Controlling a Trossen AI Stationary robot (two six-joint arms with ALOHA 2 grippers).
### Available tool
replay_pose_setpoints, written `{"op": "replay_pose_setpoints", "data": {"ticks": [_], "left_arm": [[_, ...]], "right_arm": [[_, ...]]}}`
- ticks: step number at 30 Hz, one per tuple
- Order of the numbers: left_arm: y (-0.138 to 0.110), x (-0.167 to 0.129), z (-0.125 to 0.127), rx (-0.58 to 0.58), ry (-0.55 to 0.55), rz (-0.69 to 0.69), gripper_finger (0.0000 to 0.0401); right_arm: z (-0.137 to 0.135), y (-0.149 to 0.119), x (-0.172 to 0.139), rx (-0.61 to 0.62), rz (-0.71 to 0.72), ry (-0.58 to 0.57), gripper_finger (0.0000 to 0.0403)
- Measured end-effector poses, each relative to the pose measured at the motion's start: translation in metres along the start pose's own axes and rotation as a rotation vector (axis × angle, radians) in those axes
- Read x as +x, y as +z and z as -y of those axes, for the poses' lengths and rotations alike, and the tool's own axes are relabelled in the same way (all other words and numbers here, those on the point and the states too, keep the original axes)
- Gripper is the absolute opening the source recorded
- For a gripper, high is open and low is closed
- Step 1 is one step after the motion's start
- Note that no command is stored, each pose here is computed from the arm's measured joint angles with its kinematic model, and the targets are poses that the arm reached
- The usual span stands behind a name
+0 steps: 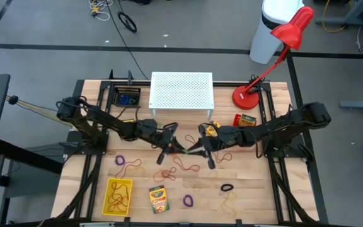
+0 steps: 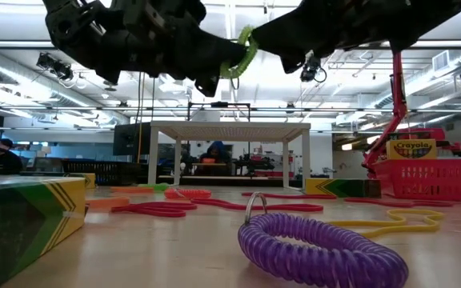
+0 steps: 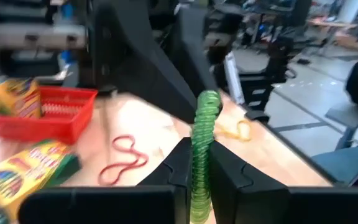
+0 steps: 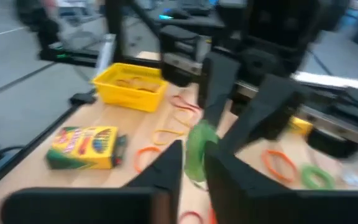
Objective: Pick & Place Office Desk Supplies
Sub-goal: Put the right green spring rubber band into the black bin
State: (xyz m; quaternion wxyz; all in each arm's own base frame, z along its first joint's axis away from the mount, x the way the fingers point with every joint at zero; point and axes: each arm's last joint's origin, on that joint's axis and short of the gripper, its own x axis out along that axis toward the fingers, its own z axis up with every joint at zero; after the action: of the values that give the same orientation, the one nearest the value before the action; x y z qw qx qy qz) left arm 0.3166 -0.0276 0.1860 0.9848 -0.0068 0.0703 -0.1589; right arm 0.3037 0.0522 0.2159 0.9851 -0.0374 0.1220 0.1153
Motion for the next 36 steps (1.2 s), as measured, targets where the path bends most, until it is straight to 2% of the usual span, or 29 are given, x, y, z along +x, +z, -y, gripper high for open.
{"op": "replay_pose_setpoints", "data": {"ticks": [3,8,10,12,16,19,23,24,30,36], "left_arm": [[0.003,-0.003,-0.001,0.009,0.033,-0.019,0.0033],[0.003,-0.006,-0.001,0.009,0.068,-0.049,0.003],[0.004,-0.007,-0.001,0.011,0.097,-0.061,0.003],[0.006,-0.01,-0.001,0.01,0.128,-0.071,0.0031],[0.013,-0.013,-0.001,0.016,0.164,-0.047,0.0029],[0.019,-0.019,0.0,0.0,0.253,-0.061,0.0029],[0.033,-0.039,0.004,0.002,0.44,-0.11,0.0029],[0.039,-0.046,0.006,0.005,0.484,-0.114,0.0029],[0.068,-0.11,0.008,-0.082,0.816,-0.138,0.003],[0.071,-0.182,-0.003,-0.217,1.141,-0.171,0.0029]], "right_arm": [[0.002,0.005,-0.007,0.031,-0.006,-0.059,0.0134],[0.001,0.014,-0.018,0.038,0.004,-0.052,0.0218],[0.001,0.015,-0.023,0.053,-0.026,-0.049,0.0236],[0.001,0.011,-0.027,0.07,-0.091,-0.045,0.0237],[0.002,0.002,-0.03,0.116,-0.192,-0.113,0.0188],[0.001,-0.006,-0.032,0.105,-0.208,-0.118,0.0118],[0.001,-0.012,-0.032,0.062,-0.204,-0.114,0.0018],[0.001,-0.013,-0.033,0.054,-0.201,-0.113,0.0011],[0.001,-0.016,-0.033,0.042,-0.165,-0.115,0.0038],[0.001,-0.015,-0.033,0.027,-0.147,-0.115,0.0009]]}}
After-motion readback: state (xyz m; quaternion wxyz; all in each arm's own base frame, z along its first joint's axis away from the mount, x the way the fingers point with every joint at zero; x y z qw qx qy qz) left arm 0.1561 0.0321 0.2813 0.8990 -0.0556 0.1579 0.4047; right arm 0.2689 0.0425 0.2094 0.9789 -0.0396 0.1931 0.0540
